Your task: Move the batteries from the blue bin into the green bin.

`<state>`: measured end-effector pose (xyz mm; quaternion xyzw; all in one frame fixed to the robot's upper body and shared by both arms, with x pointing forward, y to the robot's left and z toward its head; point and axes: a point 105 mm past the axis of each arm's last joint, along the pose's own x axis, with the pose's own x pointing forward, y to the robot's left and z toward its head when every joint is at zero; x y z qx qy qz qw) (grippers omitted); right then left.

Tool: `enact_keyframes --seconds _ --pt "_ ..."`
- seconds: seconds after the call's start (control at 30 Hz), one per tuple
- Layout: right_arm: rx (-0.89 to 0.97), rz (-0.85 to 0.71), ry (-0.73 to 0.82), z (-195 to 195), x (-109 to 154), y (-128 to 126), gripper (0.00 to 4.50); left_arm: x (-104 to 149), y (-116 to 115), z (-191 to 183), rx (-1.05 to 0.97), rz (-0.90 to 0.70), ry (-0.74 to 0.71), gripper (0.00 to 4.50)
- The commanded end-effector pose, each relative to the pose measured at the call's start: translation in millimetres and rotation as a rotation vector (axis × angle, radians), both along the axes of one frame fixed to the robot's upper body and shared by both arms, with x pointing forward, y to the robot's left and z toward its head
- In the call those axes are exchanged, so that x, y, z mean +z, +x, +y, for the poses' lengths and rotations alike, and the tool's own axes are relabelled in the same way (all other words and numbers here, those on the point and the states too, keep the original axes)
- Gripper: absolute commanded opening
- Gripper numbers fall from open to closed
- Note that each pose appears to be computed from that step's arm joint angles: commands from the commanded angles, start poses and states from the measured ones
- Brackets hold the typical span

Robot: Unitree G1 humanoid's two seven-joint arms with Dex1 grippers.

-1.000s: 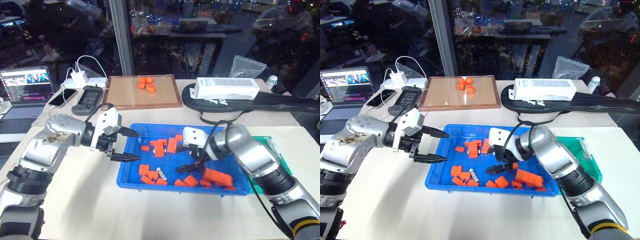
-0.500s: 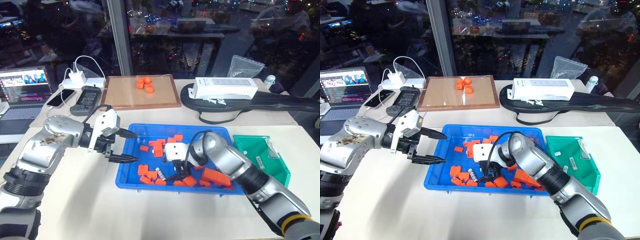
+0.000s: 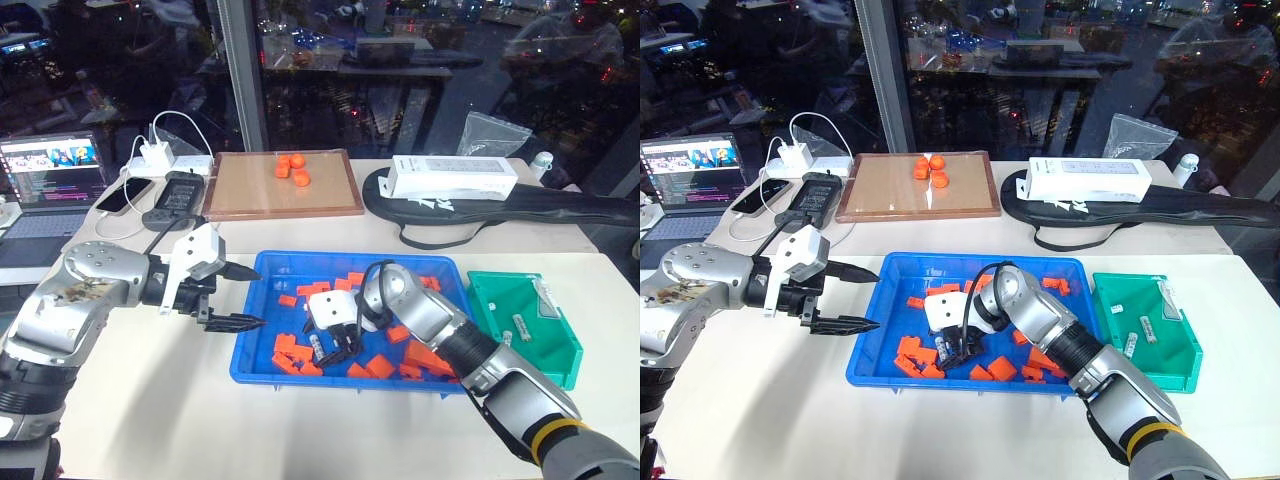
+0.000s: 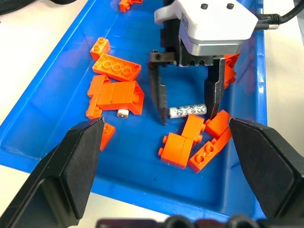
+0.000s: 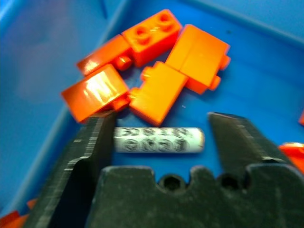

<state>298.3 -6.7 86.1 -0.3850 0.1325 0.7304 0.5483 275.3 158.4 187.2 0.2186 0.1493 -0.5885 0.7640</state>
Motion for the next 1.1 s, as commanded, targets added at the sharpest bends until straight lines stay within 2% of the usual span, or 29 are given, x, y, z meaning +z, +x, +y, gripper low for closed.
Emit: enact_keyframes --seconds 0.03,0.1,0.3,0.47,0.63,0.77,0.9,0.97,1.1 --pt "-0.010 -0.044 0.011 -5.8 8.5 6.0 2.44 10.4 -2.7 -0.9 -0.007 -0.044 -0.001 4.50" --pt "-0.023 -0.054 0.016 -10.1 13.0 7.8 2.44 10.6 -2.0 -2.2 -0.013 -0.045 -0.005 4.50" --pt "-0.163 -0.111 0.094 -46.1 72.8 17.2 2.44 20.6 1.7 -14.3 -0.079 -0.046 -0.069 4.50" --pt "-0.447 -0.173 0.115 -119.8 120.0 24.9 2.44 33.0 10.7 -31.0 -0.154 -0.054 -0.141 4.50" --pt "-0.730 -0.255 0.028 -202.5 145.5 25.1 2.44 39.0 18.2 -45.3 -0.217 -0.051 -0.182 4.50" --pt "-0.863 -0.278 -0.054 -249.8 141.7 20.5 2.44 36.4 23.0 -50.2 -0.246 -0.050 -0.175 4.50" --pt "-0.920 -0.175 -0.086 -271.3 104.6 15.6 2.44 33.9 25.3 -53.1 -0.263 -0.053 -0.163 4.50" --pt "-0.947 -0.155 -0.153 -288.5 84.3 12.3 2.44 33.1 25.1 -52.0 -0.261 -0.054 -0.157 4.50" --pt "-0.989 -0.181 -0.228 -312.3 76.7 12.3 2.44 29.0 23.8 -44.4 -0.241 -0.052 -0.130 4.50"
